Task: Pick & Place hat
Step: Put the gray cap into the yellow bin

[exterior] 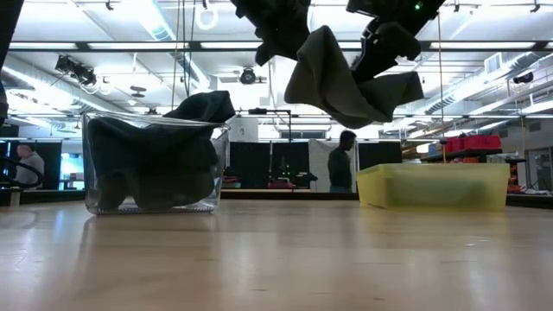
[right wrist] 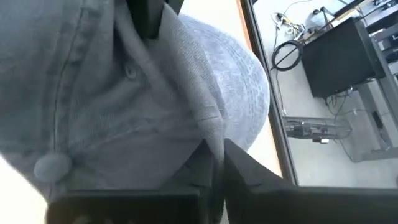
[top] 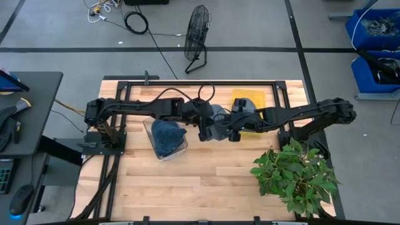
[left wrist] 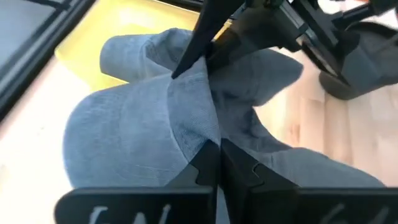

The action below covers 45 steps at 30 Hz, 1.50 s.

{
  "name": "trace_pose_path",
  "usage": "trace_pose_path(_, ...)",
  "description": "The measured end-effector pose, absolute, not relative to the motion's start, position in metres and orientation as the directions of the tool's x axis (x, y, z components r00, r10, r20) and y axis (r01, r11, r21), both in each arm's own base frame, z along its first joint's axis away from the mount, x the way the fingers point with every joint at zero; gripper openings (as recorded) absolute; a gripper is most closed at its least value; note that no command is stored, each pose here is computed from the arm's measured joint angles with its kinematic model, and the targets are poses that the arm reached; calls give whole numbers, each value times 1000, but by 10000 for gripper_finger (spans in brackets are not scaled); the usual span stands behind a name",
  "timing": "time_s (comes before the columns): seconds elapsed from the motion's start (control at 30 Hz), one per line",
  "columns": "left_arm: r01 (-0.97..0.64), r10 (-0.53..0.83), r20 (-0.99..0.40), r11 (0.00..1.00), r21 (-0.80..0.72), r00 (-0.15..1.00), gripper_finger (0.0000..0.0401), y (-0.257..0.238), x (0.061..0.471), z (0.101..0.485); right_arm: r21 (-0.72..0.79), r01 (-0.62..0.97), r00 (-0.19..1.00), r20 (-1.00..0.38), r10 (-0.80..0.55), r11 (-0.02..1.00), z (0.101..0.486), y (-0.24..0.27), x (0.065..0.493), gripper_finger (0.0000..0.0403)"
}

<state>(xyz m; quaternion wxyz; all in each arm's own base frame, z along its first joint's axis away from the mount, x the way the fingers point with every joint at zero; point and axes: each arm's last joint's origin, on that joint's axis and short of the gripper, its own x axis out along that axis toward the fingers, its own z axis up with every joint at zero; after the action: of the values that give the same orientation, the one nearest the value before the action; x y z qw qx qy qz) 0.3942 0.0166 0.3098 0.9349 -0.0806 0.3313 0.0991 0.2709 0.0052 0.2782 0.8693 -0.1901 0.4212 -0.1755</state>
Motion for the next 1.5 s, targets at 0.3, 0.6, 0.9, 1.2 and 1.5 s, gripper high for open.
trace_pose_path(0.3, -251, 203, -677, 968, 28, 708, 79, 30, 393, 302, -403, 218, 482, -747, -457, 889, 270, 5, 260, 12)
trace_pose_path(0.6, -280, 223, -684, 960, 28, 694, 130, 38, 392, 300, -593, 313, 249, -703, -667, 742, 265, -3, 237, 8)
trace_pose_path(0.9, -263, 223, -684, 964, 47, 694, 127, 38, 392, 300, -723, 297, -68, -668, -741, 624, 264, -17, 201, 5)
trace_pose_path(1.2, -248, 224, -684, 967, 66, 694, 126, 39, 392, 300, -750, 166, -47, -654, -755, 640, 255, -34, 209, 4)
trace_pose_path(1.5, -247, 224, -686, 967, 67, 692, 126, 39, 392, 300, -750, 138, 12, -652, -758, 647, 205, -56, 213, 5)
